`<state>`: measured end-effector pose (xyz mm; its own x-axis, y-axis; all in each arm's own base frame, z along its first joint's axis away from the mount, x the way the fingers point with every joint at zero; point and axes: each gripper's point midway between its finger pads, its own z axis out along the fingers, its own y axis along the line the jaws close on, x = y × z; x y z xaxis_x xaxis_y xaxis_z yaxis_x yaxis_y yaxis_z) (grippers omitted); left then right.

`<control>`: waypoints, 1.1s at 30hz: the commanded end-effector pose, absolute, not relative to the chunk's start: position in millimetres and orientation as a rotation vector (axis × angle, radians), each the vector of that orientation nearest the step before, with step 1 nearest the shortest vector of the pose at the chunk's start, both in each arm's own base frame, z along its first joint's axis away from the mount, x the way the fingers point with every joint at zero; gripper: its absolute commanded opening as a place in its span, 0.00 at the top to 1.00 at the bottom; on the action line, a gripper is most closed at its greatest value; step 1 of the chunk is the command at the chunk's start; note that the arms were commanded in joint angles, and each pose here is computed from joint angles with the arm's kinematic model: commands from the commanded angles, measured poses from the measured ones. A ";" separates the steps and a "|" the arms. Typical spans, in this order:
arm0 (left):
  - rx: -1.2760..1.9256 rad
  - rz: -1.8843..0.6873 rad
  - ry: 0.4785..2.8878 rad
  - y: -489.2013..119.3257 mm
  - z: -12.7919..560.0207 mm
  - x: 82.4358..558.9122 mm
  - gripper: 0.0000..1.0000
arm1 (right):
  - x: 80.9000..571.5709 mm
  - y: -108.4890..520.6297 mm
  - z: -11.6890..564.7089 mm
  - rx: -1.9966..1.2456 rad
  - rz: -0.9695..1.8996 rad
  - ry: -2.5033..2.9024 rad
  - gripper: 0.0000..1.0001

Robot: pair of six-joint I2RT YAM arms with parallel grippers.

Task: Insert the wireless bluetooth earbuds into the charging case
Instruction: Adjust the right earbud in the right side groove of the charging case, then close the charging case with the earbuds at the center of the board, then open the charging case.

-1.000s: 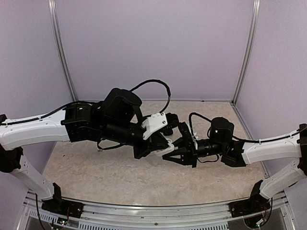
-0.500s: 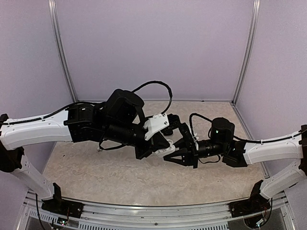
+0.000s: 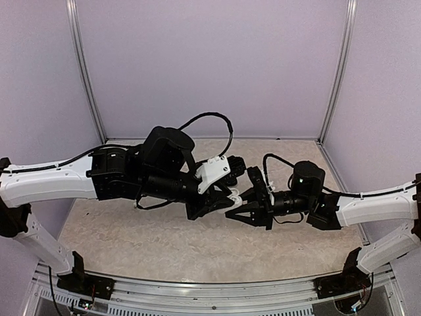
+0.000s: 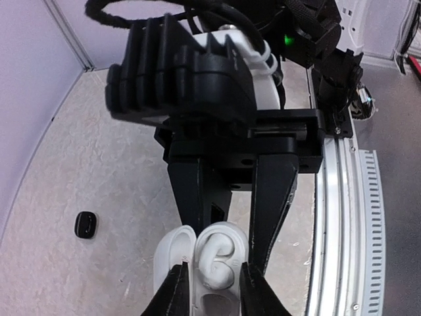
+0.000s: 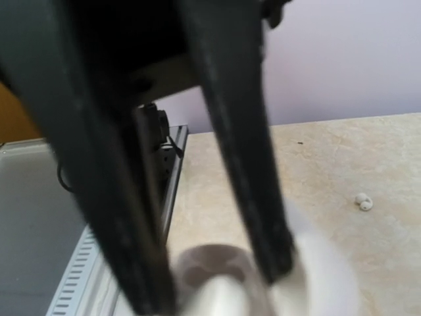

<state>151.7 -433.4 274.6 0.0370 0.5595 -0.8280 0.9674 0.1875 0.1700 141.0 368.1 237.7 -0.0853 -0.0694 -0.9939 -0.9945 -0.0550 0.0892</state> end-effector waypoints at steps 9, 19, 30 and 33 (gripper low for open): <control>0.900 -0.599 1.493 -368.4 378.0 184.5 0.02 | 139.8 367.3 256.5 -1.243 1.253 1.212 1.00; 0.239 -0.622 1.826 -246.0 324.2 277.9 0.01 | 149.1 355.0 261.9 -1.218 1.210 1.227 1.00; 0.710 -0.931 1.694 -304.1 292.7 203.7 0.01 | 148.6 359.9 250.7 -1.241 1.290 1.269 1.00; 0.864 -0.926 1.682 -338.3 290.5 187.6 0.01 | 148.6 362.7 250.3 -1.248 1.309 1.270 1.00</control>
<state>210.2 -295.4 249.9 -0.4060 0.0897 -0.9095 0.7441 0.6102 -0.2720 148.7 359.6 247.4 -0.0691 -0.0483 -0.9964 -0.9968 -0.0374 0.0709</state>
